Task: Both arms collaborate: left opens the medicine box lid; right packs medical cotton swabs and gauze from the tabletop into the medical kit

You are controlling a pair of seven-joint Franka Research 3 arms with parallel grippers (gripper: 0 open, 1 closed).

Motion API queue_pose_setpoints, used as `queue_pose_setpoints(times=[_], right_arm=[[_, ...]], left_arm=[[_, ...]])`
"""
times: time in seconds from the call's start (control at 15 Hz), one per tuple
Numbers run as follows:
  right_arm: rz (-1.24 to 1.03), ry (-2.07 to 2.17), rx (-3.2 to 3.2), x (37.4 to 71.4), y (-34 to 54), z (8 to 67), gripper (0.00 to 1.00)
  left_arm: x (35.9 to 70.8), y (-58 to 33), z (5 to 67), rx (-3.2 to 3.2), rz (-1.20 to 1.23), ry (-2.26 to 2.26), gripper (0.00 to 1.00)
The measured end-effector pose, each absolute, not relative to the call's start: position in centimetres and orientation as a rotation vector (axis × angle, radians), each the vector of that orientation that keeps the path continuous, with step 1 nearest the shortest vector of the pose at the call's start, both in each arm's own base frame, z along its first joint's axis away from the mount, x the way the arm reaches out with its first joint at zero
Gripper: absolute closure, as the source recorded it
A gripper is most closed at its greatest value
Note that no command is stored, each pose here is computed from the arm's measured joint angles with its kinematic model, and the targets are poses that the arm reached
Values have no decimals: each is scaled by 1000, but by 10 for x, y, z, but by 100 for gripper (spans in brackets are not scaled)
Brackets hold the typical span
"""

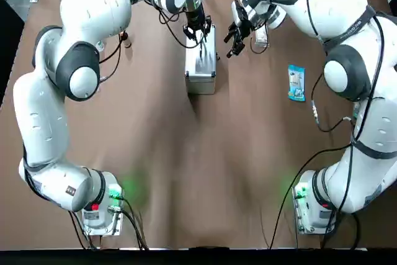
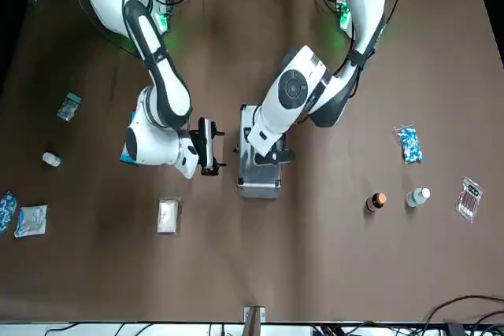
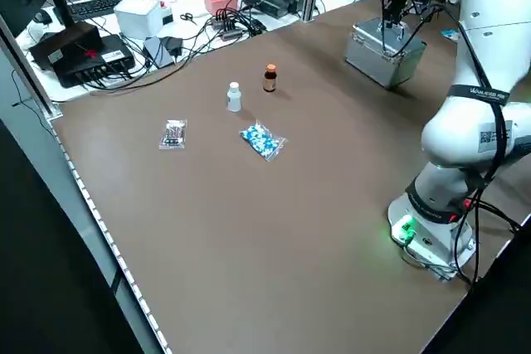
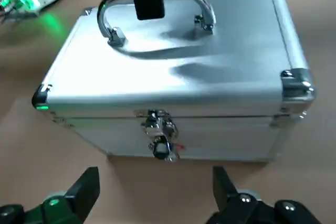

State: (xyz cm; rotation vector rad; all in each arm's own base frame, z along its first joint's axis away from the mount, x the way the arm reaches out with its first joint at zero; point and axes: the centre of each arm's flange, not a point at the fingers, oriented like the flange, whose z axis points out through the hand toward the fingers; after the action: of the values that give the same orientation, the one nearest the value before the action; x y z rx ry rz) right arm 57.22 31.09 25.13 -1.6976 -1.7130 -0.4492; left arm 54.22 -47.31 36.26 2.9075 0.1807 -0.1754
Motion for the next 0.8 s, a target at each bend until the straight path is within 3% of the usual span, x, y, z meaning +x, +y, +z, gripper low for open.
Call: queue_pose_setpoints(times=[0.4, 0.47, 0.73, 0.8], right_arm=[[-450, -1674, -1665, 556, 336, 232, 12], [-450, -1670, -1665, 555, 337, 232, 24], [-448, -1663, -1666, 554, 338, 228, 31], [-452, -1665, -1672, 555, 337, 227, 37]], left_arm=[[543, -473, 362, 2908, -176, 185, 76], [543, -473, 362, 2908, -175, 185, 78], [543, -471, 362, 2929, -160, 155, 85], [543, -471, 362, 2931, -158, 153, 85]])
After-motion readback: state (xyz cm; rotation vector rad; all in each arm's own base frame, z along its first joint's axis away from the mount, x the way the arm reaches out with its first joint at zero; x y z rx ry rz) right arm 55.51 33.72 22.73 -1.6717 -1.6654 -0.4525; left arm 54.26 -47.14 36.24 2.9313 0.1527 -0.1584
